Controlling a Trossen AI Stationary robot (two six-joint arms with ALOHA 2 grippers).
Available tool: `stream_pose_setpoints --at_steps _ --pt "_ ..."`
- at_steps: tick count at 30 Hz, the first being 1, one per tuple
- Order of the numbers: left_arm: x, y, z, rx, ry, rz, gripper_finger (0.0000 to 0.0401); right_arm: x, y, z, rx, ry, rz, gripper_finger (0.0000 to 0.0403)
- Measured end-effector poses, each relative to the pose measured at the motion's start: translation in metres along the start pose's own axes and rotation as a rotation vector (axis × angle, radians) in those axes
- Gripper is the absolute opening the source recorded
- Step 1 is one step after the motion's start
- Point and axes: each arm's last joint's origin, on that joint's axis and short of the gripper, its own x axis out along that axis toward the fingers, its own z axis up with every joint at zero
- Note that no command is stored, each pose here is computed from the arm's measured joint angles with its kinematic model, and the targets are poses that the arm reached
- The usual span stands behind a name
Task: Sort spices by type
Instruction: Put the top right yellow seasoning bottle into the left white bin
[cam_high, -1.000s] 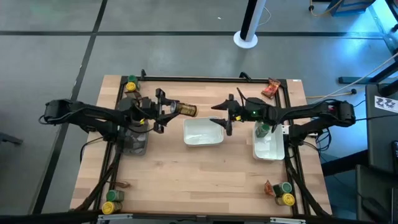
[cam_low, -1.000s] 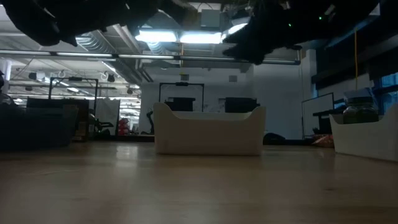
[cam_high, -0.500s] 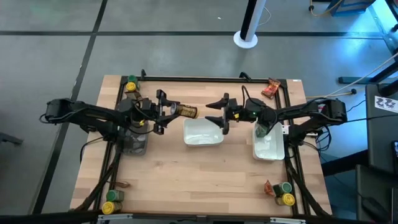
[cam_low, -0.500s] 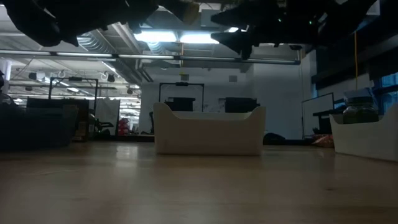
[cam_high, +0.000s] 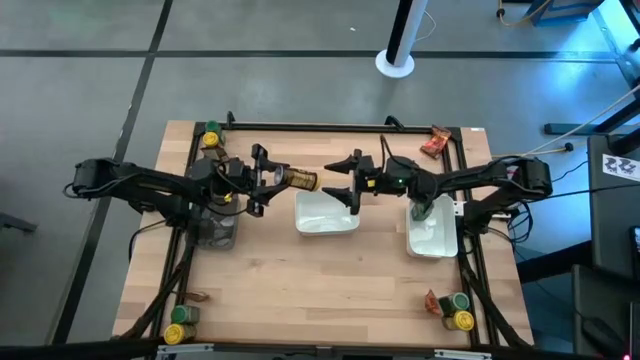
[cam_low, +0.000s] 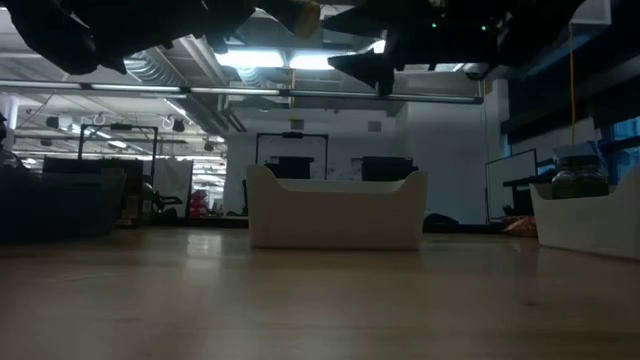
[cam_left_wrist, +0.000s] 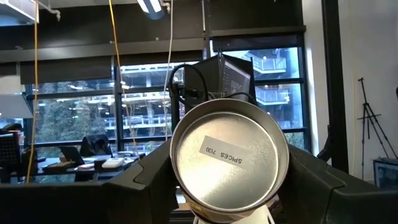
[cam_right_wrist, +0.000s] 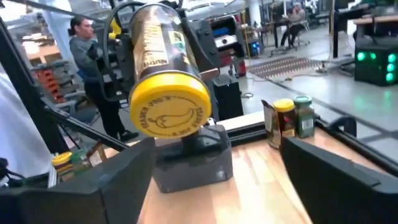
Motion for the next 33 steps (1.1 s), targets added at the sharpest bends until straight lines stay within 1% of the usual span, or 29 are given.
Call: stream_pose_setpoints --at_steps 4,7,10,13,15,18,23,28,33 --pt "0.000 0.000 0.000 0.000 -0.003 0.000 0.0206 0.012 0.009 0.001 -0.067 -0.006 0.052 0.0367" --pt "0.000 0.000 0.001 -0.003 -0.005 0.000 0.0206 0.020 0.010 0.005 -0.101 -0.021 0.040 0.0369" --pt "0.000 0.000 0.001 -0.008 -0.007 0.000 0.0206 0.027 0.009 0.011 -0.105 -0.042 0.026 0.0368" --pt "0.000 0.000 0.001 -0.010 -0.007 0.000 0.0206 0.032 0.010 0.016 -0.122 -0.060 0.030 0.0364" --pt "0.000 0.000 0.001 -0.008 -0.007 0.000 0.0206 0.033 0.012 0.018 -0.137 -0.063 0.052 0.0363" --pt "0.000 0.000 0.001 -0.007 -0.009 0.000 0.0206 0.034 0.013 0.021 -0.142 -0.071 0.075 0.0362" --pt "0.000 0.000 0.001 -0.006 -0.011 -0.001 0.0206 0.035 0.013 0.022 -0.144 -0.098 0.071 0.0362" --pt "0.000 -0.001 0.003 -0.014 -0.034 -0.016 0.0206 0.040 0.011 0.012 -0.139 -0.074 0.074 0.0362" --pt "0.000 -0.003 0.003 -0.008 -0.030 -0.031 0.0206 0.041 0.012 0.015 -0.146 -0.148 0.116 0.0362"
